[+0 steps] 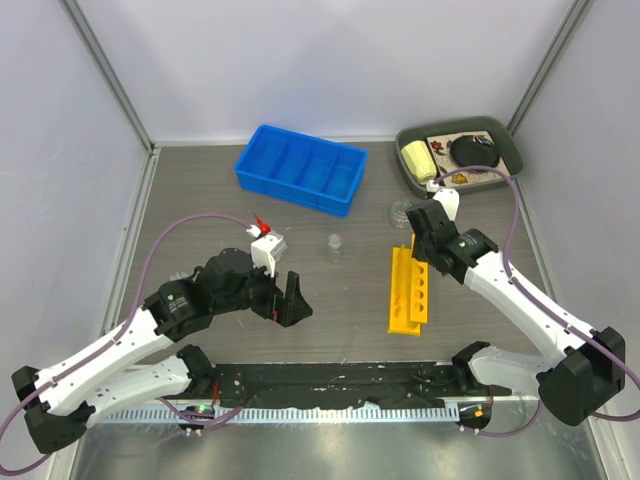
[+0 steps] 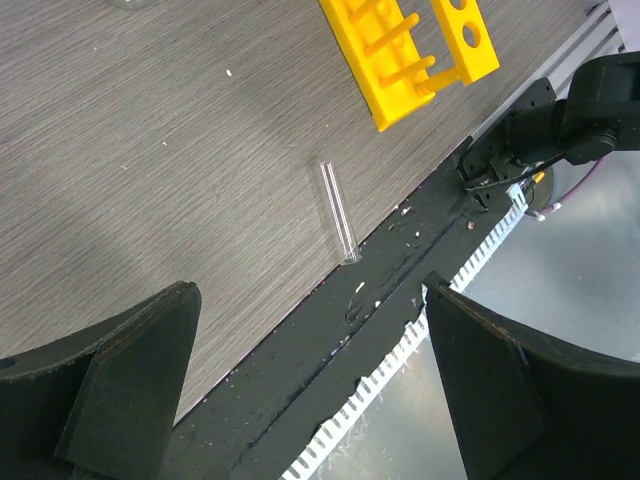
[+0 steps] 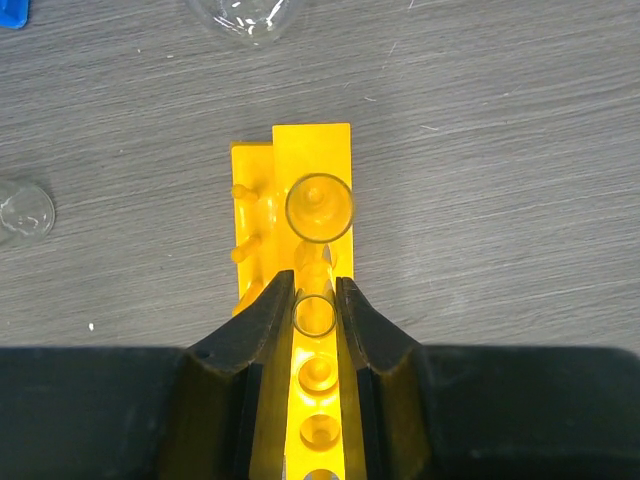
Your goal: Organize the chemistry lab equipment
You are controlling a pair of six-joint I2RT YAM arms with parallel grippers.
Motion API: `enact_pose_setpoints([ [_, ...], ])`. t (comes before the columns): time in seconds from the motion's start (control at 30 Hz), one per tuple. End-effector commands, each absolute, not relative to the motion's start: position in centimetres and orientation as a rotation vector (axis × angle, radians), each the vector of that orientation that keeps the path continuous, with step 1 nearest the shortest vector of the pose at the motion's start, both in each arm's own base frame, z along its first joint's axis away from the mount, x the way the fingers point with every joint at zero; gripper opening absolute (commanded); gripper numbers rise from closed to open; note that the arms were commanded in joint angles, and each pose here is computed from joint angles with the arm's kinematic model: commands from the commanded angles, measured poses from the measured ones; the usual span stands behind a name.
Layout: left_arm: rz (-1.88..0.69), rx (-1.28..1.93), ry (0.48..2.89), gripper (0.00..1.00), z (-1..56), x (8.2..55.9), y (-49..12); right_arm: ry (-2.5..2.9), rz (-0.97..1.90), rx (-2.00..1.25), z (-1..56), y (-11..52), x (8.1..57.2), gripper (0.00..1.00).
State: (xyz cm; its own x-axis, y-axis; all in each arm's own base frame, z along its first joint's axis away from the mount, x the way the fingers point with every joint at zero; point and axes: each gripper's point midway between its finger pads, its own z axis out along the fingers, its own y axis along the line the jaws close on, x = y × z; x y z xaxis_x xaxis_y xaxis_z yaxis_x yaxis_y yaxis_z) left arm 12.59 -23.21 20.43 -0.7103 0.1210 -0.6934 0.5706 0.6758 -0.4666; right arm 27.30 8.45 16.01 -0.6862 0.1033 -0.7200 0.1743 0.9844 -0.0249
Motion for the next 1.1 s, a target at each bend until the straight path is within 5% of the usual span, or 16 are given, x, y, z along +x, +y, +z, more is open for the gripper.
enact_pose_setpoints([
  [0.0, -0.902, 0.534, 2.210, 1.00, 21.5, 13.3, -23.4, 2.324, -0.035, 0.244, 15.7, 8.9, 28.0, 0.07],
  [0.47, -0.911, 0.552, 2.219, 1.00, 21.5, 13.6, -24.2, 2.353, -0.014, 0.261, 14.2, 8.6, 27.6, 0.09],
  [0.77, -0.911, 0.559, 2.238, 1.00, 21.0, 13.7, -24.6, 2.336, -0.020, 0.261, 15.6, 8.3, 27.6, 0.41],
  [1.07, -0.906, 0.602, 2.264, 1.00, 19.1, 13.7, -26.1, 2.277, -0.064, 0.242, 20.0, 7.1, 27.4, 0.51],
])
